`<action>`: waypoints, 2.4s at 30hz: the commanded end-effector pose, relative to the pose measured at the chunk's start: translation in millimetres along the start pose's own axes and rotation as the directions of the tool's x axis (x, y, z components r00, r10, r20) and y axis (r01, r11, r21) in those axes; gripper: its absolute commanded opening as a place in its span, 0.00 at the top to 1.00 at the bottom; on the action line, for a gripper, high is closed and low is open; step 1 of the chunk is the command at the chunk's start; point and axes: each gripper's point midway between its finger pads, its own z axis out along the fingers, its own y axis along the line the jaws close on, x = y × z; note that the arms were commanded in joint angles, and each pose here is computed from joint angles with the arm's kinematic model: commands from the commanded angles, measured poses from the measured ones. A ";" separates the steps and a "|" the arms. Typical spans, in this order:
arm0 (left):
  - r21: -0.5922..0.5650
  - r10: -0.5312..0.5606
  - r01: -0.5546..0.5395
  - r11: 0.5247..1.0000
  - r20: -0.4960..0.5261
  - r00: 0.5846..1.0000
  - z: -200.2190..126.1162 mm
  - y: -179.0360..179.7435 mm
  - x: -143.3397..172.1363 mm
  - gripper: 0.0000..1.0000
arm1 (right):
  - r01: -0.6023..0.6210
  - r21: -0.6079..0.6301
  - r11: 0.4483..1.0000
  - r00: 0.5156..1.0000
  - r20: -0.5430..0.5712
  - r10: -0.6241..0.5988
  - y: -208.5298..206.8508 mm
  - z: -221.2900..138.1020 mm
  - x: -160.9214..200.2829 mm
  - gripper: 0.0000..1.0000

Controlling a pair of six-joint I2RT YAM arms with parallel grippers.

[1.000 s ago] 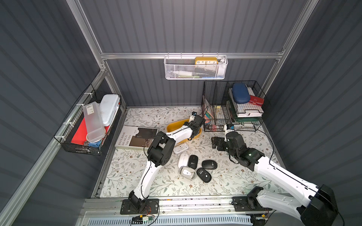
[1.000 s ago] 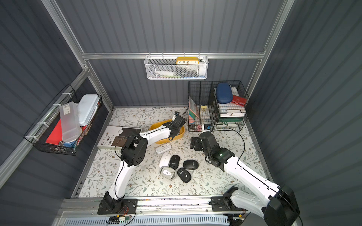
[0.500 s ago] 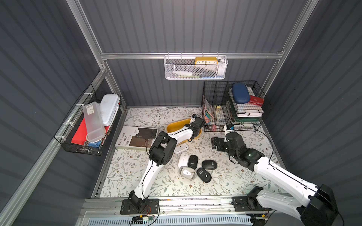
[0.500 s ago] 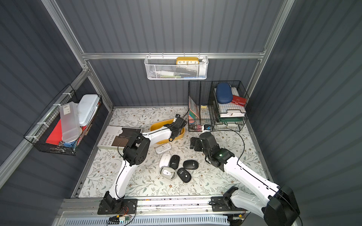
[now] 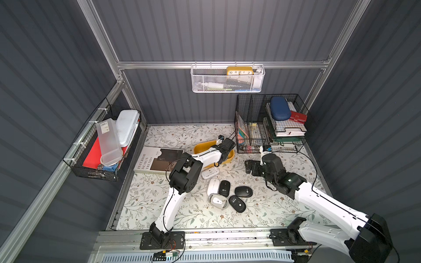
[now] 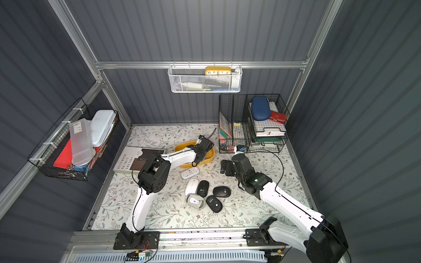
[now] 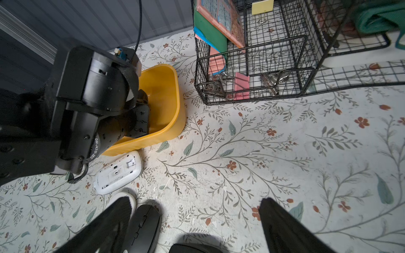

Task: Put the mouse in the storage box
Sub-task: Place the mouse in the storage box, then pick up the mouse from the center of the board.

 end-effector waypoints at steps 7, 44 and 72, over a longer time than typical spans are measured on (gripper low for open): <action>-0.024 0.012 -0.014 1.000 -0.096 0.995 11.3 19.2 21.4 0.64 | -0.006 -0.006 1.000 1.000 -0.015 0.006 -0.1 4.6 6.0 0.04; 0.590 -0.601 0.425 0.687 0.132 0.788 -152.1 114.9 -81.3 0.12 | 0.113 -0.081 0.990 0.941 -0.313 -0.132 62.2 32.5 55.3 0.05; 0.723 -0.524 0.329 0.608 0.053 0.850 -188.4 50.4 -16.6 0.01 | 0.139 -0.128 0.982 0.596 -0.781 -0.187 35.8 -33.6 210.6 0.14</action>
